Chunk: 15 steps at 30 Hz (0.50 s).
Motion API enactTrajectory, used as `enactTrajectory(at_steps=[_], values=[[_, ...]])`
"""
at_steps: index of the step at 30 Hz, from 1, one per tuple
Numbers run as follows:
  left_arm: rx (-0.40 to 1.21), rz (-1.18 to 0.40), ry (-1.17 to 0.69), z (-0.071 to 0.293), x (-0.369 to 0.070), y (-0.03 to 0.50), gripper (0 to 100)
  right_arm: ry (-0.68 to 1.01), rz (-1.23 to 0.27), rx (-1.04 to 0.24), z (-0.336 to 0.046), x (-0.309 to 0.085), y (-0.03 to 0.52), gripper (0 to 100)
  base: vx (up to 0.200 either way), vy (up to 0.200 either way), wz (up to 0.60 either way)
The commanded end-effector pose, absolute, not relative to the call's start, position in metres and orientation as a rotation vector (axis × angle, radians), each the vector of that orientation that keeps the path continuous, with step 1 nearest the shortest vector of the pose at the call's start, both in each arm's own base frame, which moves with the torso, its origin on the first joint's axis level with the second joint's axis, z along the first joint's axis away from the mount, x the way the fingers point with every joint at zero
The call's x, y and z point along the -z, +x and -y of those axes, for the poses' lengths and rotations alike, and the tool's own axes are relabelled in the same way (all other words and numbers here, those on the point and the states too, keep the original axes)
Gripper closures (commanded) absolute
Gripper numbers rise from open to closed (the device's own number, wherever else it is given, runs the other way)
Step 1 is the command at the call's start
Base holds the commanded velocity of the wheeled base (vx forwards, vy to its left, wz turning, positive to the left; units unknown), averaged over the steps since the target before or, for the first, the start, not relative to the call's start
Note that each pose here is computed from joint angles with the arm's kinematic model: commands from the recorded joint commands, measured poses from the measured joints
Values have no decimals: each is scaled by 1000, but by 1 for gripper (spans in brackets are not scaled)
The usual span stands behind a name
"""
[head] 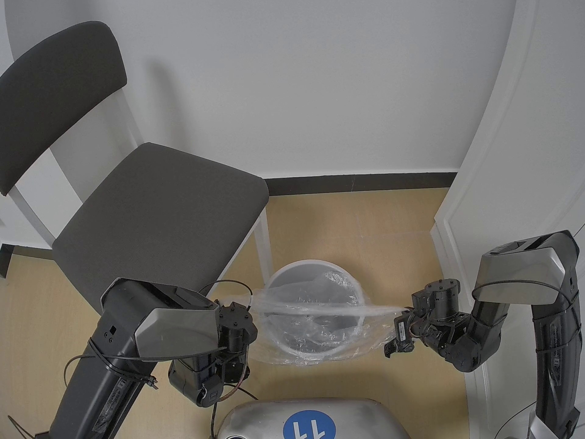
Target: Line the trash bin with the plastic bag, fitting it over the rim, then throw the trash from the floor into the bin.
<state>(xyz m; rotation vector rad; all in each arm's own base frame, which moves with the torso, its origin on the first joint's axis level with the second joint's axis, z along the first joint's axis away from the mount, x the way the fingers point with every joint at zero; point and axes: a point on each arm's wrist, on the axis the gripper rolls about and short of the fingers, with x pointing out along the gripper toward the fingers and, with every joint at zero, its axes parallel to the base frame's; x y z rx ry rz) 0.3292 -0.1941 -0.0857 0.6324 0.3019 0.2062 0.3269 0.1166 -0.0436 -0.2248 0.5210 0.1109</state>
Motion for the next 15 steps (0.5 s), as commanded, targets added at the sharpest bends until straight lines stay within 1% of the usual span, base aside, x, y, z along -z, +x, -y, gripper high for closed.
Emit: enactTrajectory(at_steps=[1,4,9,15], values=[[-222,-332,655,180,80,325,100,-281,-566,-104,-105,51,321,100,0,0,0],[-205,-333,654,178,74,322,100,-319,-572,-112,-101,52,318,100,0,0,0],[-192,-328,648,179,75,322,100,-326,-555,-118,-100,56,315,100,0,0,0],[-131,-291,601,189,66,320,100,-307,-472,-131,-106,47,315,100,0,0,0]])
